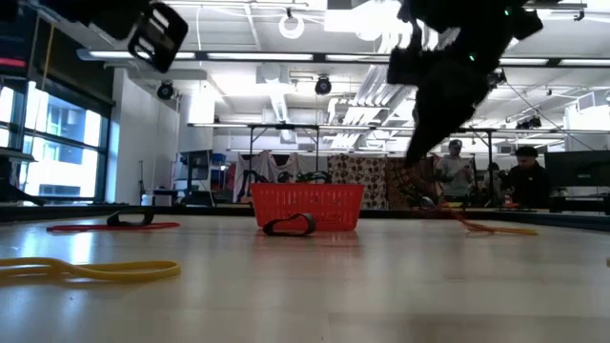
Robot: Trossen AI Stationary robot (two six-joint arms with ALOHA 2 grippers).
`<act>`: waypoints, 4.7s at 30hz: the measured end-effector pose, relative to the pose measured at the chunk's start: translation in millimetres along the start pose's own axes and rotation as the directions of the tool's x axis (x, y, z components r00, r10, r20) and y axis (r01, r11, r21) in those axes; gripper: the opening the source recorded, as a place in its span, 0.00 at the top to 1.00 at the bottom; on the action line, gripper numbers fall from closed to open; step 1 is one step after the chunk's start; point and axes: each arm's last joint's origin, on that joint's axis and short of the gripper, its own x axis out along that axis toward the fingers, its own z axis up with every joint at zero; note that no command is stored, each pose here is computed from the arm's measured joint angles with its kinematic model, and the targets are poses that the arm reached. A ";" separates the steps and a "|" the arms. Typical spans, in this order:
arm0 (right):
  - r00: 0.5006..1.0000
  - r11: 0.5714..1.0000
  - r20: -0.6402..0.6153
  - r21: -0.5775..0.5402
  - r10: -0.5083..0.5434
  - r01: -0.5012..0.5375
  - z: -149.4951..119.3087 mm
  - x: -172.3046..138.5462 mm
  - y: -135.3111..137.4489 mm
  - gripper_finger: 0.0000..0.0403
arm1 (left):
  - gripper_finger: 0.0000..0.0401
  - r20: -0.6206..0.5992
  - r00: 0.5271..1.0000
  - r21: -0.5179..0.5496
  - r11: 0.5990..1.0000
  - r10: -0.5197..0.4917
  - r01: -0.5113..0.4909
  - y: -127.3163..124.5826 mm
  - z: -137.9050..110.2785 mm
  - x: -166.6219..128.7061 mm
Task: Sort rubber bands into baskets
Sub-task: Put the red rubber band into the red bin, then put the yellow rubber band into the blue bin
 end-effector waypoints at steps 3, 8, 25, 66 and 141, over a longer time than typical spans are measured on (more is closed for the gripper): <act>0.997 1.000 0.074 -0.007 -0.001 0.002 13.3 -6.9 4.6 1.00 | 1.00 0.060 0.997 -0.016 0.999 0.051 -0.050 8.7 -7.2 -3.4; 0.982 1.000 0.189 -0.021 0.011 -0.007 33.0 -17.1 9.3 1.00 | 1.00 0.054 0.982 -0.026 0.984 0.180 -0.178 21.0 -15.6 -5.4; 0.861 0.995 0.505 -0.032 -0.068 0.097 87.4 -41.9 -10.6 1.00 | 1.00 0.064 0.974 -0.012 0.976 0.216 -0.216 24.2 -16.6 -6.2; 0.983 0.994 0.154 -0.041 -0.098 0.105 67.5 61.2 -33.1 0.60 | 1.00 0.048 0.975 0.011 0.976 0.217 -0.218 24.1 -18.1 -6.1; 0.939 0.911 -0.300 -0.317 0.165 -0.262 -84.8 -12.6 190.5 0.58 | 1.00 0.006 0.974 0.000 0.974 0.226 -0.226 28.0 -21.6 -5.9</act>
